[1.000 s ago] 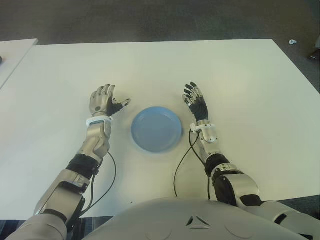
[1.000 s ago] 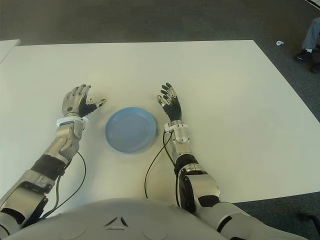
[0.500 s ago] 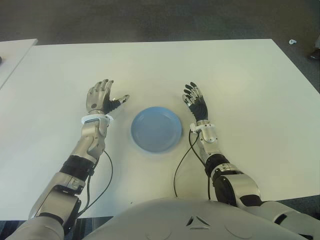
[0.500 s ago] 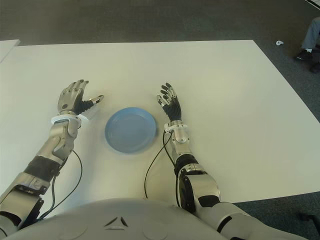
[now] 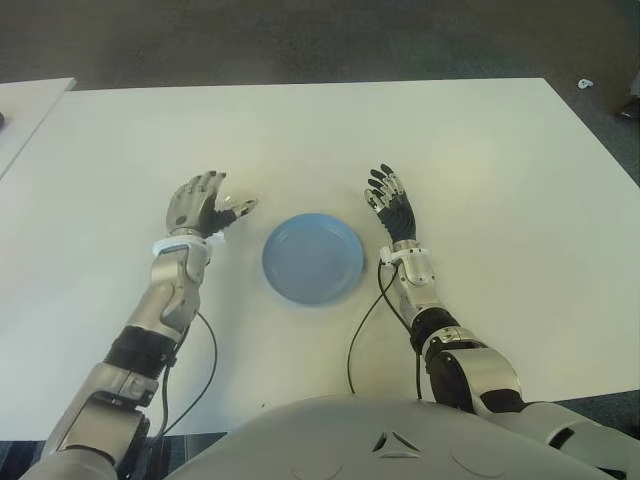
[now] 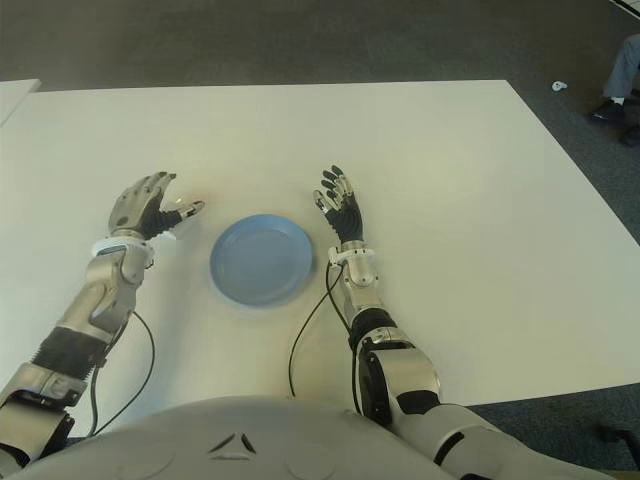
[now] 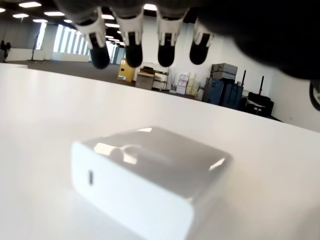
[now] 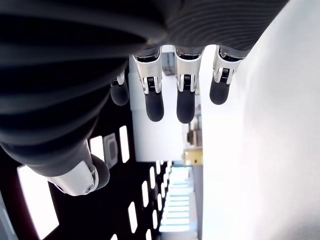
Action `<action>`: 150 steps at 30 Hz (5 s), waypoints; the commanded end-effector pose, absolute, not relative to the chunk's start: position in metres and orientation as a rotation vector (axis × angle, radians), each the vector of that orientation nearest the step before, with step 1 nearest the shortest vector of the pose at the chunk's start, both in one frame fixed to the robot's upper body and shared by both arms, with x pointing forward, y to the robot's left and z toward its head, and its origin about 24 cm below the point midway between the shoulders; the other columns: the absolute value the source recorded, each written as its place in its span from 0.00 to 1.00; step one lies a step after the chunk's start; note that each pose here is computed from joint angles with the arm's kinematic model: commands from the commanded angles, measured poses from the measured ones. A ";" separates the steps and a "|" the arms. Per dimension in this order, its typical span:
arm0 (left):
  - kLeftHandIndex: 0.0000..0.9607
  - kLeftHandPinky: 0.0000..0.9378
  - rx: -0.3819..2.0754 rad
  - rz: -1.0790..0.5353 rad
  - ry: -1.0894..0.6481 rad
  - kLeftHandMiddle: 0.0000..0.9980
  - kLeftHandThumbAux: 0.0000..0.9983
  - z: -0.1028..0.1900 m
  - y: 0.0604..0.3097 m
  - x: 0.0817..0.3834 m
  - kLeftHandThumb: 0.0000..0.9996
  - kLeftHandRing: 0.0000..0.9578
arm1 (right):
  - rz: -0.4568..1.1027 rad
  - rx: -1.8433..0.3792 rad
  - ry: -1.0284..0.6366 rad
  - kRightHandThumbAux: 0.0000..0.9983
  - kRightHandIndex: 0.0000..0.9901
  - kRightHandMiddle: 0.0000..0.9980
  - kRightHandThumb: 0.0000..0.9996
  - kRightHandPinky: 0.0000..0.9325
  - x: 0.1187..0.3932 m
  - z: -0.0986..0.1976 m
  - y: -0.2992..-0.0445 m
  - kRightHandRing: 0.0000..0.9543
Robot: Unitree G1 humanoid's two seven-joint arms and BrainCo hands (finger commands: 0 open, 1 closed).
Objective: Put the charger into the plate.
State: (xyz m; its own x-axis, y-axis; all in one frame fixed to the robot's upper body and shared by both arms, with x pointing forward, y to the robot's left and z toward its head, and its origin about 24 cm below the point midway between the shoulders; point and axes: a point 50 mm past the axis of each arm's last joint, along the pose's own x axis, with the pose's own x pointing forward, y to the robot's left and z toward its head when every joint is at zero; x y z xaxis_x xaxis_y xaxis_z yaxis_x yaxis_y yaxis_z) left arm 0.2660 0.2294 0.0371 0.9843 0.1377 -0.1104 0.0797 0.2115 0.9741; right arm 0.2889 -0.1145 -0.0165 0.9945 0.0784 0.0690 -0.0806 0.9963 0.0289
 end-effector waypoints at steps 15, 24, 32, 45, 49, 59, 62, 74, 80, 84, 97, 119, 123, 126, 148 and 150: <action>0.00 0.00 1.414 -0.031 0.290 0.00 0.17 0.026 0.249 0.245 0.21 0.00 | 0.050 0.021 0.162 0.65 0.05 0.16 0.22 0.12 0.252 -0.063 -0.122 0.15; 0.00 0.00 1.444 -0.037 0.332 0.00 0.17 0.025 0.257 0.239 0.21 0.00 | 0.054 0.018 0.157 0.65 0.05 0.16 0.22 0.13 0.252 -0.062 -0.122 0.15; 0.00 0.00 1.471 -0.039 0.361 0.00 0.16 0.023 0.262 0.236 0.21 0.00 | 0.053 0.020 0.154 0.66 0.05 0.17 0.22 0.14 0.252 -0.062 -0.121 0.16; 0.00 0.00 1.491 -0.062 0.403 0.00 0.16 0.018 0.265 0.236 0.20 0.00 | 0.054 0.014 0.157 0.65 0.06 0.16 0.22 0.14 0.252 -0.063 -0.120 0.15; 0.00 0.00 1.495 -0.064 0.409 0.00 0.15 0.017 0.265 0.237 0.19 0.00 | 0.054 0.012 0.156 0.65 0.06 0.16 0.21 0.13 0.252 -0.063 -0.120 0.15; 0.00 0.00 1.526 -0.073 0.435 0.00 0.16 0.016 0.262 0.239 0.16 0.00 | 0.051 0.016 0.147 0.66 0.06 0.16 0.21 0.14 0.251 -0.062 -0.119 0.15; 0.00 0.00 1.543 -0.079 0.452 0.00 0.17 0.015 0.261 0.240 0.15 0.00 | 0.050 0.018 0.144 0.66 0.06 0.16 0.21 0.14 0.251 -0.062 -0.118 0.15; 0.00 0.00 1.594 -0.112 0.508 0.00 0.18 0.016 0.256 0.245 0.11 0.00 | 0.049 0.019 0.138 0.65 0.07 0.17 0.21 0.14 0.250 -0.061 -0.116 0.16; 0.00 0.00 1.605 -0.120 0.515 0.00 0.18 0.017 0.254 0.246 0.10 0.00 | 0.045 0.022 0.135 0.65 0.07 0.17 0.22 0.14 0.250 -0.061 -0.114 0.16; 0.00 0.00 1.616 -0.127 0.520 0.00 0.18 0.017 0.253 0.247 0.09 0.00 | 0.043 0.023 0.133 0.64 0.07 0.17 0.22 0.14 0.250 -0.061 -0.114 0.16; 0.00 0.00 1.651 -0.136 0.523 0.00 0.18 0.018 0.249 0.248 0.07 0.00 | 0.040 0.024 0.133 0.65 0.07 0.16 0.20 0.12 0.250 -0.060 -0.112 0.15; 0.00 0.00 1.693 -0.136 0.525 0.00 0.20 0.017 0.238 0.251 0.05 0.00 | 0.037 0.032 0.127 0.66 0.08 0.16 0.21 0.12 0.251 -0.059 -0.110 0.14; 0.00 0.00 1.701 -0.135 0.531 0.00 0.21 0.016 0.237 0.251 0.04 0.00 | 0.036 0.030 0.124 0.66 0.08 0.16 0.21 0.12 0.250 -0.059 -0.110 0.14; 0.00 0.00 1.705 -0.133 0.536 0.01 0.21 0.015 0.236 0.251 0.03 0.00 | 0.036 0.028 0.122 0.66 0.08 0.16 0.21 0.12 0.250 -0.059 -0.110 0.14; 0.44 0.73 1.622 0.187 0.386 0.68 0.67 0.014 0.230 0.254 0.64 0.69 | 0.029 0.027 0.127 0.66 0.08 0.18 0.21 0.13 0.250 -0.059 -0.110 0.16; 0.45 0.77 1.604 0.205 0.380 0.70 0.68 0.015 0.229 0.255 0.68 0.71 | 0.031 0.025 0.128 0.66 0.07 0.18 0.21 0.12 0.250 -0.059 -0.110 0.16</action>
State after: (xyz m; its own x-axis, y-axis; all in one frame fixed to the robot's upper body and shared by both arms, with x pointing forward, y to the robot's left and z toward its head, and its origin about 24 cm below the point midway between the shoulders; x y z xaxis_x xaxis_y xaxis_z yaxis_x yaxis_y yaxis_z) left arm 0.2582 0.2255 0.0215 0.9381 0.3361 -0.0835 0.1099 -0.0603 0.9921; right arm 0.2866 -0.1100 -0.0162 0.9955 0.0486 0.0810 -0.0495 0.9987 0.0095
